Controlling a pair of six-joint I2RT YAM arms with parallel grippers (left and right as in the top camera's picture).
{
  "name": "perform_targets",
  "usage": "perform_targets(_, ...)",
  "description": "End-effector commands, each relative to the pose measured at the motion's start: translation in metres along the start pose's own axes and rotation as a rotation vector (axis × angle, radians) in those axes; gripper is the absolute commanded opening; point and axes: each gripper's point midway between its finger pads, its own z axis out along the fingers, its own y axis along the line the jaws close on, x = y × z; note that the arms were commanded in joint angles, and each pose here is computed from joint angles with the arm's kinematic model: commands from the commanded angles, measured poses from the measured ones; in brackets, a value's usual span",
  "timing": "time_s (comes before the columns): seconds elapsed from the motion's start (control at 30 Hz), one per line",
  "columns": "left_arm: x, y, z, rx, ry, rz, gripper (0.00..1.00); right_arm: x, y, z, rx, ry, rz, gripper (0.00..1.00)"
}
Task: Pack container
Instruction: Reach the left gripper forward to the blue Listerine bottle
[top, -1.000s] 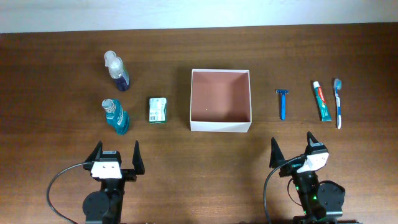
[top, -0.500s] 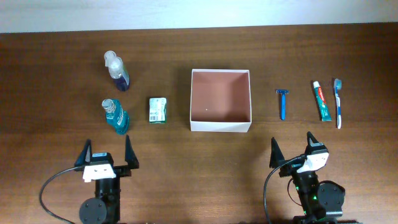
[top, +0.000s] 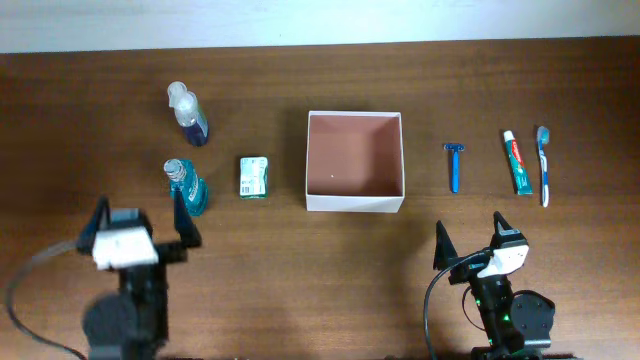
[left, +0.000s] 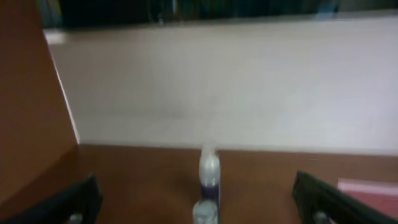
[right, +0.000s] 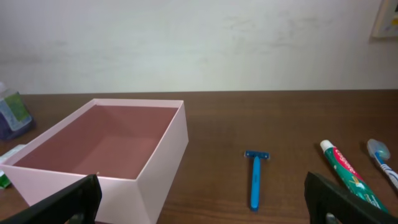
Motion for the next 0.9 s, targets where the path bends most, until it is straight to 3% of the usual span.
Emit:
perform_targets(0.0,-0.019,-0.009,0.030,0.039,0.151,0.064,0.99,0.002,0.000,0.000,-0.005,0.001,-0.007,0.99)
perform_targets(0.13,-0.019,-0.035,0.067,0.170,0.371,0.075,0.99,0.002,0.000,0.000,-0.004,0.002,-0.007,0.99)
perform_targets(0.5,0.047,-0.027,0.115,0.147,0.983,0.097,0.99,0.002,0.000,0.000,-0.005,0.001,-0.007,0.99)
perform_targets(0.87,0.111,-0.029,0.128,0.124,1.196,0.062,0.99,0.002,0.000,0.000,-0.004,0.002,-0.007,0.99)
